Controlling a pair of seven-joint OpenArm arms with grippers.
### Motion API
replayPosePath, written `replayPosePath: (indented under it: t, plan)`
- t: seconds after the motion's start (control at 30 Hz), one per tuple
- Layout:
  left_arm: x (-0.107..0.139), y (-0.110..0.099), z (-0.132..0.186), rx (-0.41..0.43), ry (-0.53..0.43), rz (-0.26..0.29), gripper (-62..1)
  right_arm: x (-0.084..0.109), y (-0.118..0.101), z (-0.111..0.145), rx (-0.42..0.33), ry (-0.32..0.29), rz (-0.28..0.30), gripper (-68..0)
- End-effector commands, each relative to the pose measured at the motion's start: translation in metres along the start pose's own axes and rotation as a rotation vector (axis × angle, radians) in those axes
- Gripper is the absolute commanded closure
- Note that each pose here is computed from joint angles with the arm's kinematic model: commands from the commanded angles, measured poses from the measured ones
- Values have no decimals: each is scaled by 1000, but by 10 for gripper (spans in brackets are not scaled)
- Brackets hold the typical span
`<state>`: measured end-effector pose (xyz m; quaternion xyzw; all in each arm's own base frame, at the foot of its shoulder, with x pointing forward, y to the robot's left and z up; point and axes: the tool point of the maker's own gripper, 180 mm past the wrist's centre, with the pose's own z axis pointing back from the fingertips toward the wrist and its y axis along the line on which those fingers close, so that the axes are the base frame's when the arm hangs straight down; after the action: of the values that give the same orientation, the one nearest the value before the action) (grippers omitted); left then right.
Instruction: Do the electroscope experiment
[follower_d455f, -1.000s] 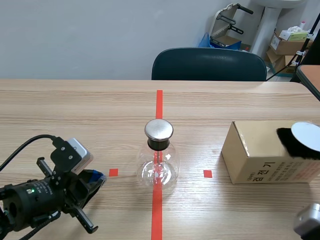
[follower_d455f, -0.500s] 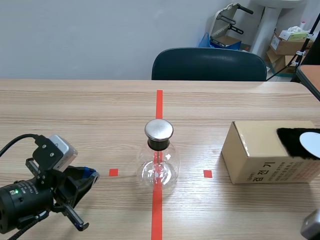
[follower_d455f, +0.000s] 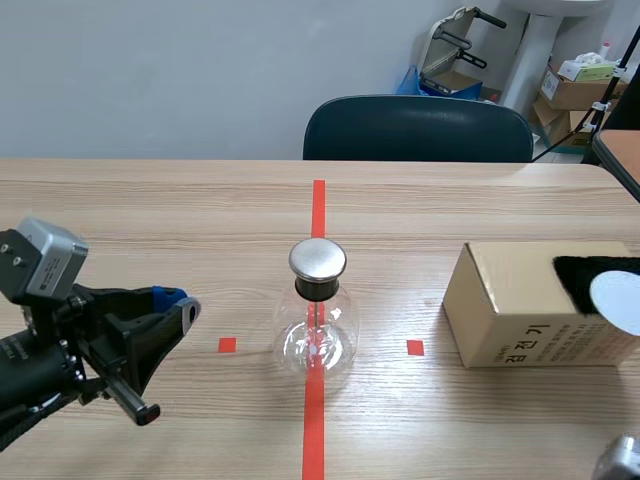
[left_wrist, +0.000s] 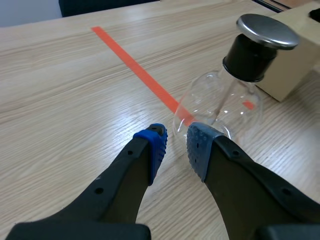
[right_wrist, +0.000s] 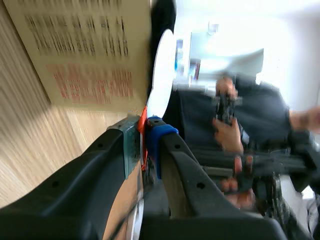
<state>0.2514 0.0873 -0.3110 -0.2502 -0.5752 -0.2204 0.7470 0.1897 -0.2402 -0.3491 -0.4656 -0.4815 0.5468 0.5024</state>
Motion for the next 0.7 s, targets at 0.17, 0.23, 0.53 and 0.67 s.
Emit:
replayPosePath:
  t: [0.17, 0.23, 0.53, 0.67]
  plan:
    - [9, -15, 1, -60, -21, 5, -249, -23, -12, 0, -61, 142, 16, -8]
    - [6, -18, 1, -73, -3, 10, -343, -36, -13, 3, -61, 211, 17, -8]
    - [9, -11, 36, -123, 25, -47, -438, -15, -10, -1, -52, 105, 25, -8]
    - [10, -13, 50, -170, 72, -74, -438, -41, -10, 4, -47, 249, 37, -8]
